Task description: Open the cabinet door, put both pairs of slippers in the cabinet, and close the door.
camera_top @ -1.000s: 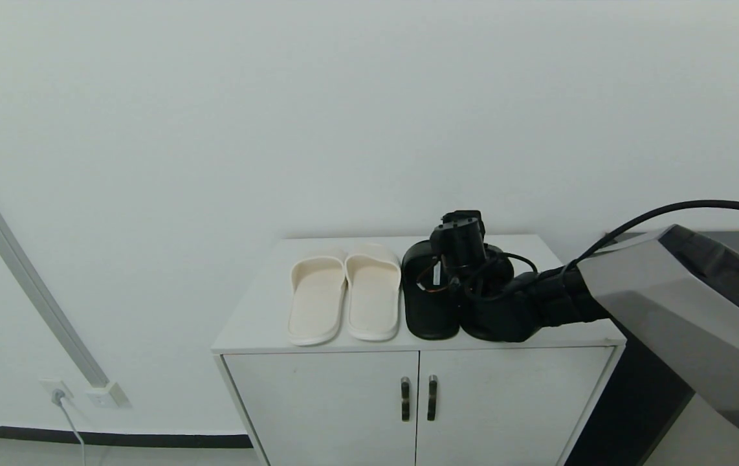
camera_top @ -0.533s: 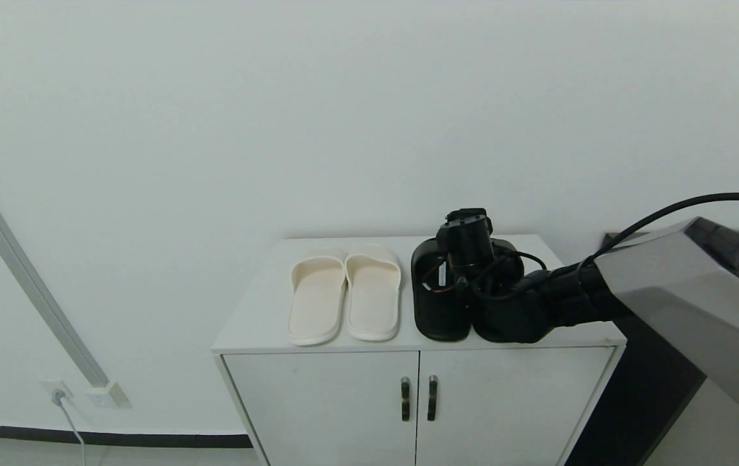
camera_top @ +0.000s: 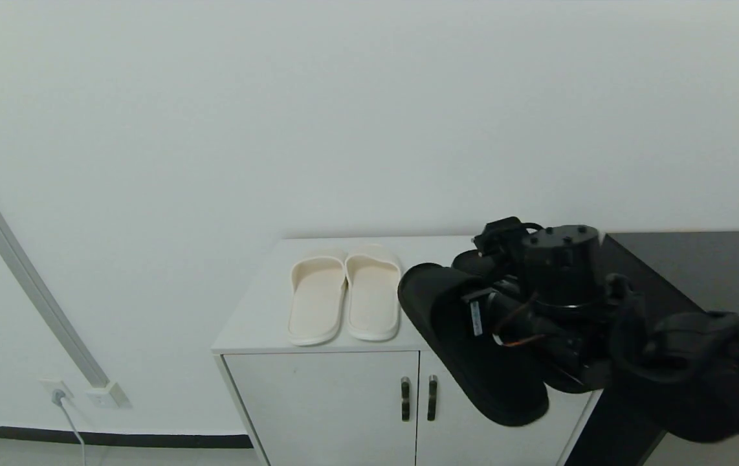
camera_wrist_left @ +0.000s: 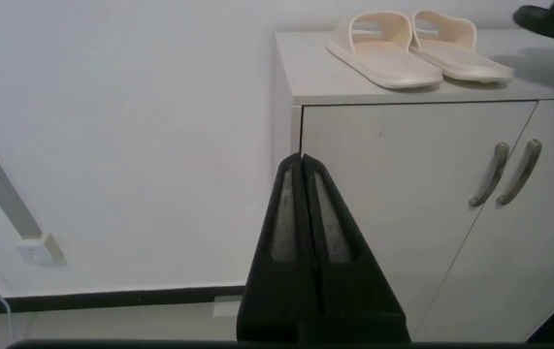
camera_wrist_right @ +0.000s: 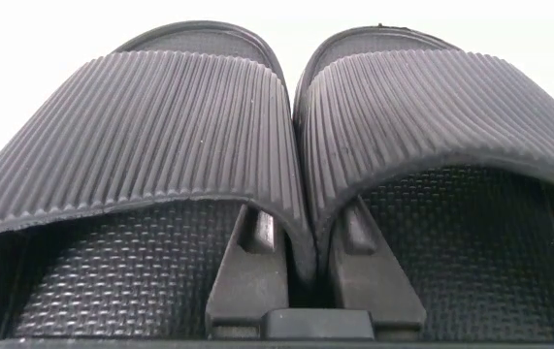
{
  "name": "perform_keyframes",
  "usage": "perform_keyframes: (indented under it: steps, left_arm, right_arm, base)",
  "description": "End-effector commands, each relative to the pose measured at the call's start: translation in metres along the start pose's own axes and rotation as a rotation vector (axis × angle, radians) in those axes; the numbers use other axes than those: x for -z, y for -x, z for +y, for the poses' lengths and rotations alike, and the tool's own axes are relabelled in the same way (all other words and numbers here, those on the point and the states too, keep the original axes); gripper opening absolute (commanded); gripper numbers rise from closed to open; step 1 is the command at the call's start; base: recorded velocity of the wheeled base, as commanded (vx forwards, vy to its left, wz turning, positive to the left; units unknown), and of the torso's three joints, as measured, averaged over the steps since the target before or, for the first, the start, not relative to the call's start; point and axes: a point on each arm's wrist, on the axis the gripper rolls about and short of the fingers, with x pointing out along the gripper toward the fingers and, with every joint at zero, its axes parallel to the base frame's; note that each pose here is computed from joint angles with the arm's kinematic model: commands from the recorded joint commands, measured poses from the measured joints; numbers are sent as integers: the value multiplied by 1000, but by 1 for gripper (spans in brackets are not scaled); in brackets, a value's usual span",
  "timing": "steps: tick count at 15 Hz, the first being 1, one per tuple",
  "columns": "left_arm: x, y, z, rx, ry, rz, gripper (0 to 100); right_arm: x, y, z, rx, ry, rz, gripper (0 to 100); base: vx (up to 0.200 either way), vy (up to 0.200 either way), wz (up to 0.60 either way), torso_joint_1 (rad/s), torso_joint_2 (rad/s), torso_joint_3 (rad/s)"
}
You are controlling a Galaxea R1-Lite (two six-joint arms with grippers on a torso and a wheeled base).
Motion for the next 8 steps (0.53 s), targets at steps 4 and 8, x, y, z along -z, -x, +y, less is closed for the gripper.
perform_keyframes:
  steps: [4, 8]
  left_arm:
    - [0, 0, 0, 0, 0, 0, 0]
    - [0, 0, 0, 0, -2, 0, 0]
  right_arm:
    - [15, 93, -21, -428, 34, -43, 0]
    - [15, 98, -17, -490, 48, -22, 0]
  base:
    - [0, 0, 0, 0, 0, 0]
    - [0, 0, 0, 0, 0, 0]
